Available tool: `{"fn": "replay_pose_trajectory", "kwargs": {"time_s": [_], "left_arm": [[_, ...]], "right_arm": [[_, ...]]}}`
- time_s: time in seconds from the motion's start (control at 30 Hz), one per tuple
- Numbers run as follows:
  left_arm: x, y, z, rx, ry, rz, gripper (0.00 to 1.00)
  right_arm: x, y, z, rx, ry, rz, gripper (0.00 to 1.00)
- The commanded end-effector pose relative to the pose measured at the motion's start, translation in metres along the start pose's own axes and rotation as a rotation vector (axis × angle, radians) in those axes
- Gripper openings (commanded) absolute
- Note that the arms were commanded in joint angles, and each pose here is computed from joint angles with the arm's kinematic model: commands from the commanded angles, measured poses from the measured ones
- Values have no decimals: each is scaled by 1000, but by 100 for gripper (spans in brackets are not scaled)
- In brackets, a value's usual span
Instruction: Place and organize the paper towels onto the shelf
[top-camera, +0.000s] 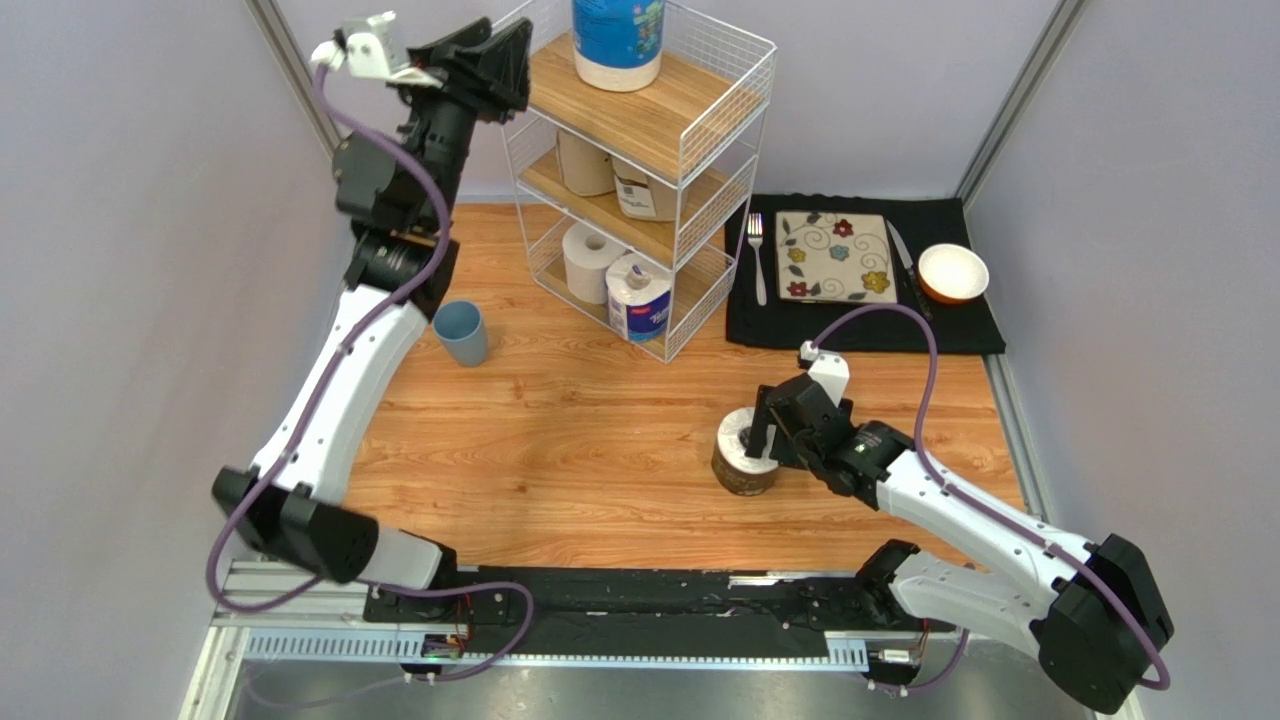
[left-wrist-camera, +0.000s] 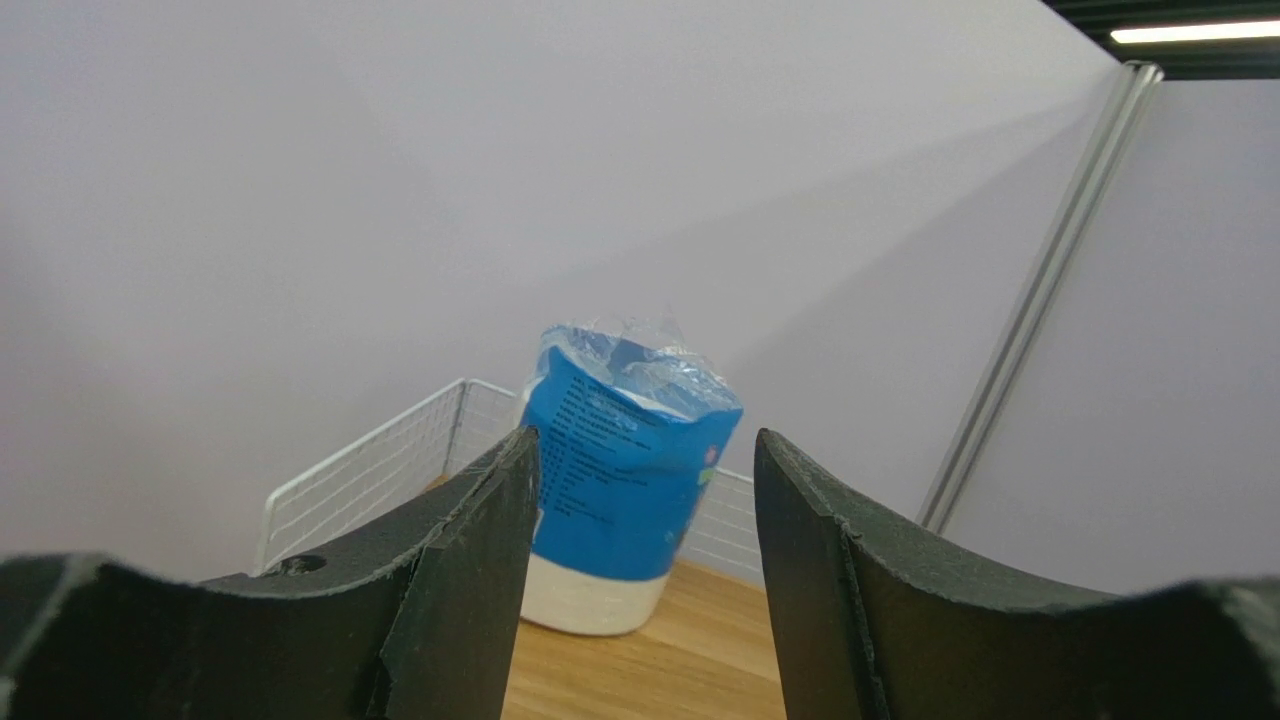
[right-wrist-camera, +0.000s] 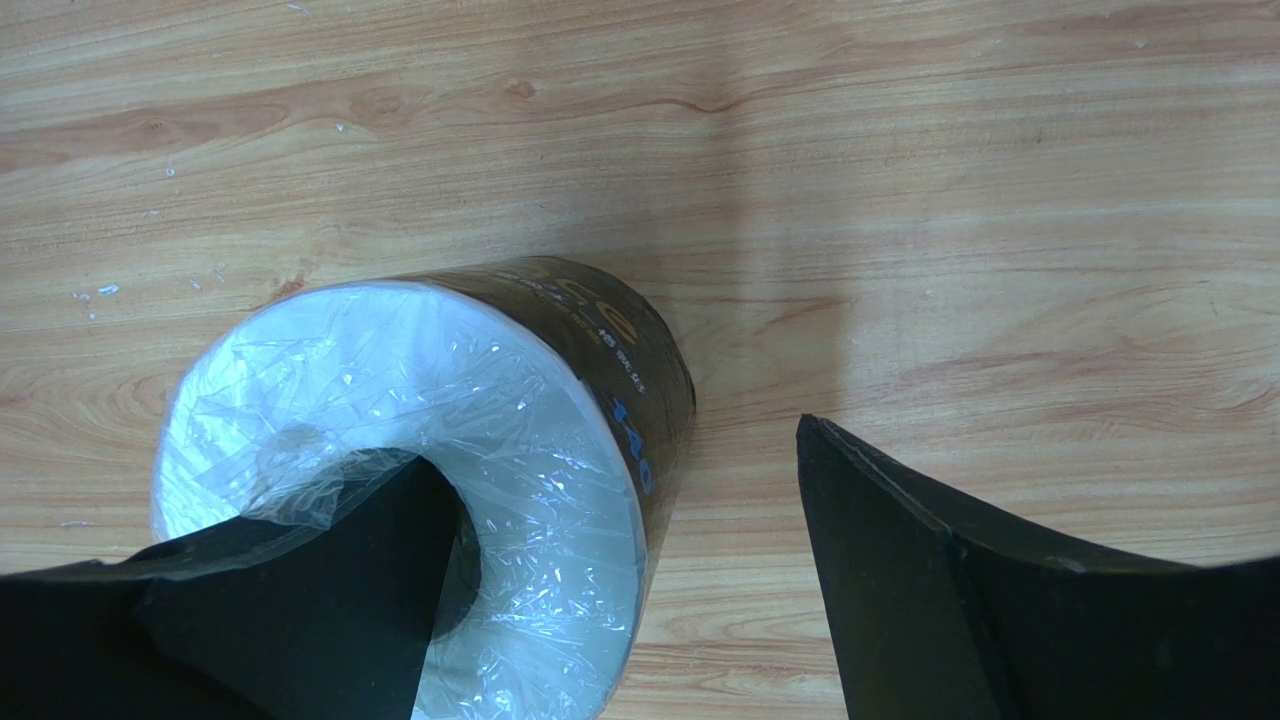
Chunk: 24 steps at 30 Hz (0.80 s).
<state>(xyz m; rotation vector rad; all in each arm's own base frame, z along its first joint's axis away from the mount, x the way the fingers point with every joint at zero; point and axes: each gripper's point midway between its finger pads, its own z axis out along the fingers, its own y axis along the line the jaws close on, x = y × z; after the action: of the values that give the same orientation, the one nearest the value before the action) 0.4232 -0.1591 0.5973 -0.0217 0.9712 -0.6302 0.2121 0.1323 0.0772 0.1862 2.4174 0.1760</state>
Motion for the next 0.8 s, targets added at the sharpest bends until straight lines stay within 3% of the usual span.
{"fn": "replay_pose_trajectory", "kwargs": {"time_s": [0.0,0.07,0.1,0.17,0.2,0.27,0.3,0.4,0.43,0.47,0.53,0.63,0.77], "left_arm": [[-14,-10,-52,24,28,-20,63],[-23,-13,-79,15,37,-22,63],[5,-2,-94,-13,110,-24,63],[3,-2,-119,-21,120,-33,63],[28,7,-134,-48,184,-36,63],[31,7,-154,-49,199,-49,63],[53,15,-168,-68,254,-52,63],[74,21,-195,-86,310,-69,63],[73,19,-202,-82,309,-78,63],[77,20,-206,-86,322,-82,63],[88,21,-218,-90,362,-91,63],[100,24,-231,-99,407,-100,63],[114,26,-248,-111,455,-127,63]], "right_arm": [[17,-13,2,45,64,-66,84],[14,-13,2,52,58,-71,84],[12,-13,3,56,56,-75,84],[9,-13,3,65,50,-77,84],[9,-13,4,71,51,-78,84],[8,-14,5,84,52,-82,82],[8,-14,6,90,52,-84,81],[3,-11,5,91,43,-81,63],[2,-11,5,92,42,-81,50],[1,-12,3,95,43,-77,45],[-5,-8,-3,86,34,-69,37],[-13,-8,-14,67,11,-58,35],[-26,-6,-31,27,-30,-56,13]]}}
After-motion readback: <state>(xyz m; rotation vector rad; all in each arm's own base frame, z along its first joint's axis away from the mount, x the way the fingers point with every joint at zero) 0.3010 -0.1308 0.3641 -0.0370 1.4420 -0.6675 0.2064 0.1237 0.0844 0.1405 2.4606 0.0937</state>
